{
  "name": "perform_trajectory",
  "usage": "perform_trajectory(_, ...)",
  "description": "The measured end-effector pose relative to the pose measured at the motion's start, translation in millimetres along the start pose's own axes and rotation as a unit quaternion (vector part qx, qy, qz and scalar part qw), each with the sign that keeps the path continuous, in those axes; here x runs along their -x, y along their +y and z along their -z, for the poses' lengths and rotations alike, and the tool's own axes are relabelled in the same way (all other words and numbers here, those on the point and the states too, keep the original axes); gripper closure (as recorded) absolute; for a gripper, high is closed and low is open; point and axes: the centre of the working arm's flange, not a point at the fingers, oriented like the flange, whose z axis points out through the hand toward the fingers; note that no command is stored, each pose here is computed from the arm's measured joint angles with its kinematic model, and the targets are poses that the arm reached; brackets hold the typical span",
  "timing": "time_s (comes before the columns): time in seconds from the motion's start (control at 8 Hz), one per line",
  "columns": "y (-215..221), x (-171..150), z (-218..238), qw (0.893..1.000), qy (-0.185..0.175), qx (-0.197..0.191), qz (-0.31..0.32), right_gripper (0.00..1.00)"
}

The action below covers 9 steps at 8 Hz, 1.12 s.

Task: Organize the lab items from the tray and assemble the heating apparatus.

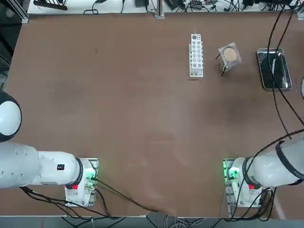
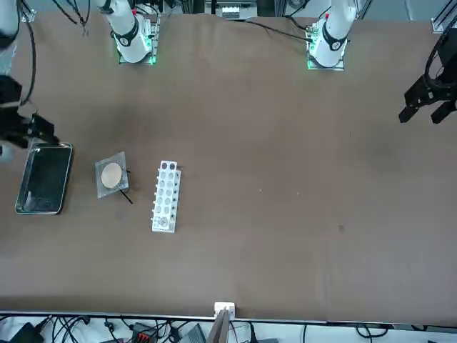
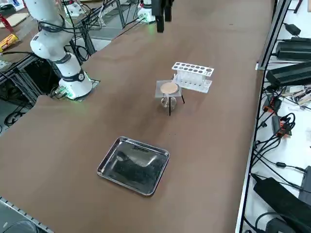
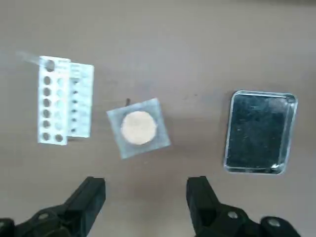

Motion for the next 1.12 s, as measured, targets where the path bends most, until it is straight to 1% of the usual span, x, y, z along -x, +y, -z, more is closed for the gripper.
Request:
perform_trajectory(0.25,-30,29,26,1.0,-0.002,-0.003,-0.015,0.0)
perform_trajectory(0.38,-32,41,31,1.0,-0.004,-0.003,-0.02,0.0)
perform_trajectory(0.5,-29,51,30,1.0,-0.006,-0.003,-0.022,0.0)
perform_trajectory(0.75,-17,71,22,1.0,-0.008,-0.003,0.005,0.0)
perform_trajectory(0.88,-6,77,20,1.0,-0.011,-0.004,0.012,0.0)
perform_trajectory(1.12,11,80,19,1.0,-0.011,-0.007,0.004,0.0)
